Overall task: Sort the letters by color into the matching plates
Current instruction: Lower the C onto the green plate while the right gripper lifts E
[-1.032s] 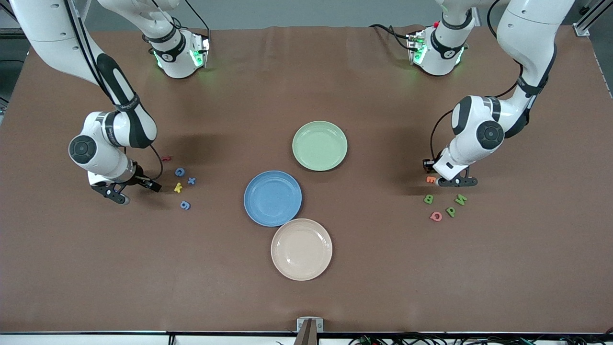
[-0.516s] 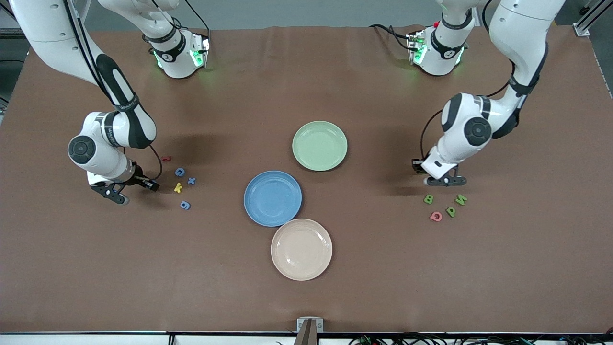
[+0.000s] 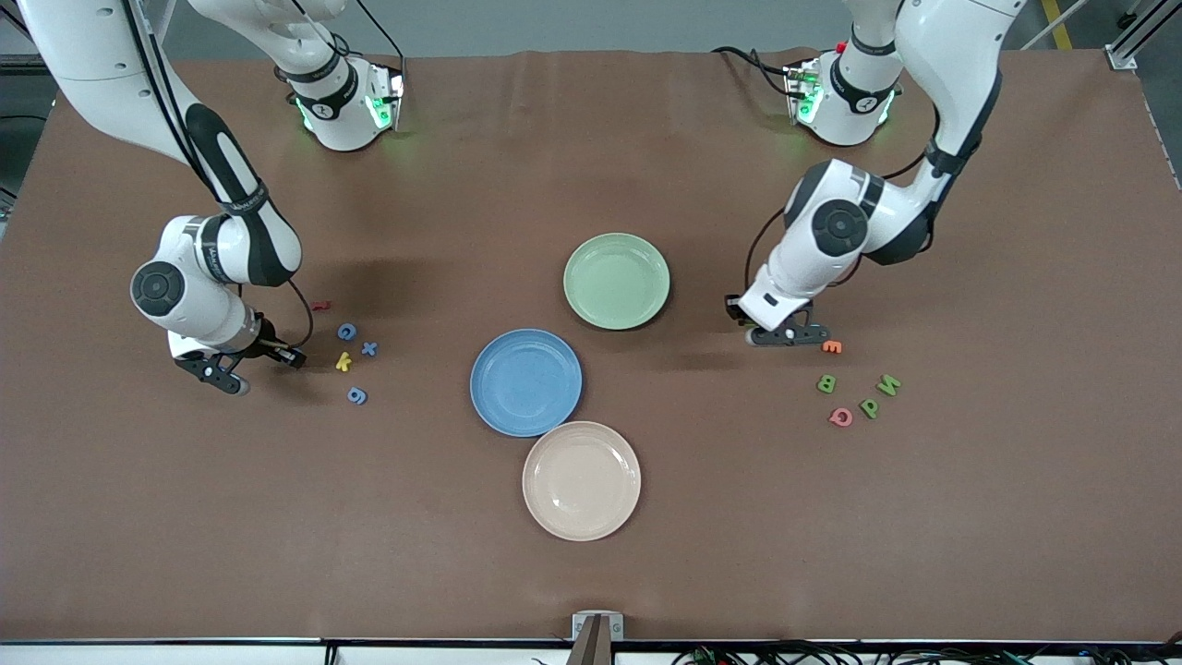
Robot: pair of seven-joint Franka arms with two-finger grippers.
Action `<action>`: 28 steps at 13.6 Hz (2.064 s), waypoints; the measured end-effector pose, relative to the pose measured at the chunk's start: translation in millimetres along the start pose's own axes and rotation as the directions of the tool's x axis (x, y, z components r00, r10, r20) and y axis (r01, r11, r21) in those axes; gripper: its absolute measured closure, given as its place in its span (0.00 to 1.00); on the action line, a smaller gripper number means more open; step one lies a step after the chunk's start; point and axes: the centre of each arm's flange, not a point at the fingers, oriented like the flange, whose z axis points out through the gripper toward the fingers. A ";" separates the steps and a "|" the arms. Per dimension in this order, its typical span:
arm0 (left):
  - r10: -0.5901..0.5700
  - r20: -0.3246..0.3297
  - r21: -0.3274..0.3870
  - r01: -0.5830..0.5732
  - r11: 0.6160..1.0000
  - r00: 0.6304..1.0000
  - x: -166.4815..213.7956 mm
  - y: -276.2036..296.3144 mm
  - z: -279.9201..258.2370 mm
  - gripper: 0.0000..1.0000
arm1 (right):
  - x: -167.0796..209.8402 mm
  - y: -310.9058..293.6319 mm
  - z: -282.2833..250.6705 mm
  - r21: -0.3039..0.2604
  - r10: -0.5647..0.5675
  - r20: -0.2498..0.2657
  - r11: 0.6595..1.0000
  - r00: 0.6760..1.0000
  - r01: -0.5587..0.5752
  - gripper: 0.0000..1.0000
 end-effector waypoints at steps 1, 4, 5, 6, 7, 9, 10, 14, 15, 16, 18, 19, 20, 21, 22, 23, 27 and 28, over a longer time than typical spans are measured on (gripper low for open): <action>-0.012 0.006 0.004 0.012 1.000 1.000 -3.3 12.5 -3.4 0.73 | -0.1 -0.4 -0.2 0.000 -0.001 0.000 1.000 1.000 0.001 0.52; -0.047 0.013 0.012 0.047 0.999 0.999 -13.6 46.2 -13.1 0.73 | 0.4 -0.9 -1.3 0.001 -0.002 -0.001 1.000 1.000 0.002 0.58; -0.058 0.013 0.012 0.058 0.998 0.998 -18.9 56.8 -14.5 0.73 | 0.4 -0.8 -1.4 0.001 -0.002 -0.001 1.000 1.000 0.002 0.60; -0.073 0.014 0.013 0.073 0.997 0.997 -25.3 66.8 -14.2 0.73 | 0.4 -0.8 -1.4 0.001 -0.003 -0.001 1.000 1.000 0.003 0.60; -0.090 0.015 0.015 0.090 0.996 0.996 -32.2 75.9 -12.9 0.73 | 0.5 -0.8 -1.4 0.001 -0.003 -0.001 1.000 1.000 0.003 0.60; -0.111 0.021 0.021 0.111 0.994 0.994 -49.0 94.3 -8.3 0.73 | 0.6 -0.8 -1.5 0.001 -0.009 -0.001 1.000 1.000 0.009 0.60; -0.119 0.027 0.026 0.118 0.993 0.993 -58.6 103.8 -4.4 0.73 | 0.7 -0.7 -1.6 0.000 -0.017 0.000 1.000 1.000 0.017 0.60; -0.140 0.060 0.055 0.137 0.989 0.988 -87.5 126.9 20.7 0.73 | 5.0 0.5 -5.0 -0.011 -0.040 0.021 0.999 0.999 0.040 0.60; -0.149 0.067 0.059 0.145 0.988 0.987 -91.5 131.3 26.5 0.73 | 7.7 0.0 -8.2 -0.018 -0.039 0.038 0.999 0.999 0.040 0.60; -0.159 0.072 0.060 0.155 0.986 0.985 -93.7 136.2 31.2 0.73 | 11.7 -1.1 -14.0 -0.025 -0.038 0.052 0.999 0.998 0.039 0.60; -0.176 0.078 0.056 0.172 0.984 0.981 -94.4 148.4 38.0 0.73 | 18.7 -4.3 -30.6 -0.028 -0.036 0.061 0.999 0.998 0.038 0.60; -0.187 0.081 0.052 0.184 0.982 0.979 -93.7 155.3 40.9 0.73 | 19.6 -6.6 -38.1 -0.026 -0.033 0.059 0.999 0.998 0.035 0.60; -0.201 0.083 0.047 0.197 0.979 0.976 -91.7 161.2 43.4 0.73 | 18.7 -11.1 -44.2 -0.021 -0.023 0.053 0.999 0.998 0.024 0.60; -0.216 0.085 0.043 0.213 0.976 0.973 -88.8 165.5 46.0 0.72 | 15.0 -20.5 -49.4 -0.016 -0.006 0.048 1.000 0.999 0.007 0.60; -0.228 0.087 0.039 0.225 0.974 0.970 -85.0 168.5 47.8 0.69 | 8.4 -35.5 -53.6 -0.012 0.016 0.045 1.000 0.999 -0.015 0.60; -0.235 0.086 0.035 0.233 0.972 0.968 -80.8 170.0 48.4 0.61 | -1.7 -56.1 -57.5 -0.009 0.036 0.040 0.999 0.999 -0.035 0.60; -0.265 0.059 0.007 0.265 0.964 0.962 -52.8 170.0 29.9 0.19 | -51.5 -145.1 -76.0 0.065 0.098 0.051 0.993 0.994 -0.101 0.60; -0.281 0.052 0.016 0.281 0.960 0.958 -38.5 167.7 18.6 0.07 | -61.4 -165.7 -83.6 0.098 0.115 0.060 0.988 0.992 -0.121 0.60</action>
